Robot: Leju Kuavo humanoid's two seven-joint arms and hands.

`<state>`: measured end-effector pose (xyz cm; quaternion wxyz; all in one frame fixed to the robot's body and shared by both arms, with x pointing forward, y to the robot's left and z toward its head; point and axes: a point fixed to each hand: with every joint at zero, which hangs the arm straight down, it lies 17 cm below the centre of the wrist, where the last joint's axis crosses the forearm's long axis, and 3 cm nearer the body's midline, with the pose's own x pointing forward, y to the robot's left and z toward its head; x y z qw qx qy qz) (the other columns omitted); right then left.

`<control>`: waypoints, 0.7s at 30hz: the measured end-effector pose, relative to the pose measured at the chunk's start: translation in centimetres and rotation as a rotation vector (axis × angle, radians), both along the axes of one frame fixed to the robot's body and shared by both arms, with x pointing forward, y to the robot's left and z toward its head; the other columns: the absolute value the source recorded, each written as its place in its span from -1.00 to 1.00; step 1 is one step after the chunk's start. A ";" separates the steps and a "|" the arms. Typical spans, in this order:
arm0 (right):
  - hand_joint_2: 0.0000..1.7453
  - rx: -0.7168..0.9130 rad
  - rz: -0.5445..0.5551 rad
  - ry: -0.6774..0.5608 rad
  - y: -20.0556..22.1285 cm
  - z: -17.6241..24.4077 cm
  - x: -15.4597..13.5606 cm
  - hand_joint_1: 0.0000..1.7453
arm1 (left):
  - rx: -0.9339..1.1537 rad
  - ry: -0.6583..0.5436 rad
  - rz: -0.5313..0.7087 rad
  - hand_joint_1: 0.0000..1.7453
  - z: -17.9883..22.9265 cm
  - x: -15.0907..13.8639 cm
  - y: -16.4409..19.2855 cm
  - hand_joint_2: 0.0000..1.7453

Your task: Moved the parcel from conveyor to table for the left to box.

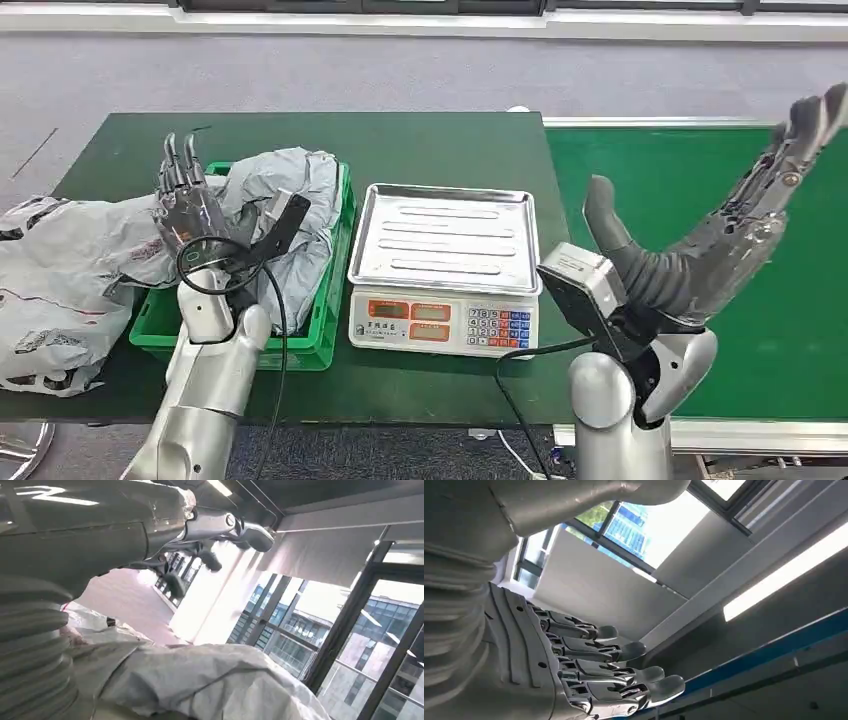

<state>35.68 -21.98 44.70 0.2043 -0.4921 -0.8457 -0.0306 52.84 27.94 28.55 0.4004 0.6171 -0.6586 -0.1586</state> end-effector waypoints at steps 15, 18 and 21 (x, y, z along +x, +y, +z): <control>1.00 0.014 0.012 -0.002 -0.1 0.0 0.0 -1.00 | 0.012 -0.016 -0.033 -1.00 0.2 -0.3 -0.5 1.00; 1.00 0.014 0.011 -0.001 -0.1 -0.1 0.1 -1.00 | 0.011 -0.099 -0.133 -1.00 2.2 -1.5 -2.2 1.00; 1.00 0.010 0.010 -0.001 -0.1 0.0 0.0 -1.00 | -0.106 -0.229 -0.277 -1.00 3.9 -2.8 -3.1 1.00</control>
